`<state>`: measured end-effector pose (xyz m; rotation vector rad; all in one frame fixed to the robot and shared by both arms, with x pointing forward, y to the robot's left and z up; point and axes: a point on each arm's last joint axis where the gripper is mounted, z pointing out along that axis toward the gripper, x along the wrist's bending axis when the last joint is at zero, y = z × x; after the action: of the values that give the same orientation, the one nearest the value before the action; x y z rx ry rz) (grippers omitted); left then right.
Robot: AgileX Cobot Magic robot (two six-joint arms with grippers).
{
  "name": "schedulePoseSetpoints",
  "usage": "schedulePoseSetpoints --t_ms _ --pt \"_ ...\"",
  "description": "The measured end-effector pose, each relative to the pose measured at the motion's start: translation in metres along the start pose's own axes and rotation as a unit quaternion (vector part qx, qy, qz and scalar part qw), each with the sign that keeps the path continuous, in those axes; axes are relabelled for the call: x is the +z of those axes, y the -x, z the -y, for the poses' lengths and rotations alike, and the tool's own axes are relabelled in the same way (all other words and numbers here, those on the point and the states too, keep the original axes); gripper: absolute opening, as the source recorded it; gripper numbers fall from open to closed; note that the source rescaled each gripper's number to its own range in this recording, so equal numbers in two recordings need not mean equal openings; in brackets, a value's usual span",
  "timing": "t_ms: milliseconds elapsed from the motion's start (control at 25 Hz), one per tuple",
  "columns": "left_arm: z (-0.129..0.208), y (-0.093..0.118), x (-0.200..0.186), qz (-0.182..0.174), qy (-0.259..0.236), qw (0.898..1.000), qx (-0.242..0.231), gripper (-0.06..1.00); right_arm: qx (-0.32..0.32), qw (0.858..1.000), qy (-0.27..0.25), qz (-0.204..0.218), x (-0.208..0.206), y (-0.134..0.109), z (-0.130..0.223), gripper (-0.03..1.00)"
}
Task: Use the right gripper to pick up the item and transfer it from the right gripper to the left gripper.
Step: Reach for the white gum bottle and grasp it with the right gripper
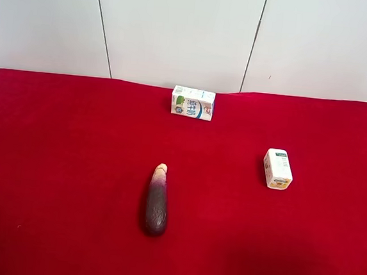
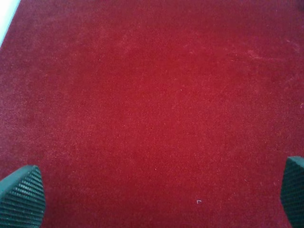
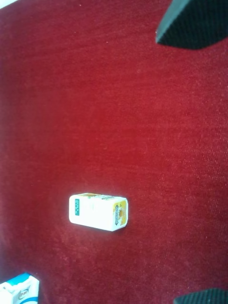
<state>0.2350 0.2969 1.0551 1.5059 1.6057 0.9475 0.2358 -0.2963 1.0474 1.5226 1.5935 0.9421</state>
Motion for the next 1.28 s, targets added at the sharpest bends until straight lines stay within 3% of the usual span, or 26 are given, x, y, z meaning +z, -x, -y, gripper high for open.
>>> schedulePoseSetpoints --t_ms 280,680,960,1280 --pt "0.0 0.0 0.0 0.0 0.0 1.0 0.0 1.0 0.0 1.0 -0.007 0.0 0.002 0.0 -0.001 1.0" --pt "0.0 0.0 0.0 0.0 0.0 1.0 0.0 1.0 0.003 0.989 -0.148 -0.005 0.037 0.003 -0.051 1.0" --pt "0.0 0.0 0.0 0.0 0.0 1.0 0.0 1.0 -0.009 0.965 -0.263 -0.024 0.09 0.0 -0.078 1.0" --pt "0.0 0.0 0.0 0.0 0.0 1.0 0.0 1.0 -0.024 0.924 -0.379 -0.04 0.171 -0.009 -0.101 1.0"
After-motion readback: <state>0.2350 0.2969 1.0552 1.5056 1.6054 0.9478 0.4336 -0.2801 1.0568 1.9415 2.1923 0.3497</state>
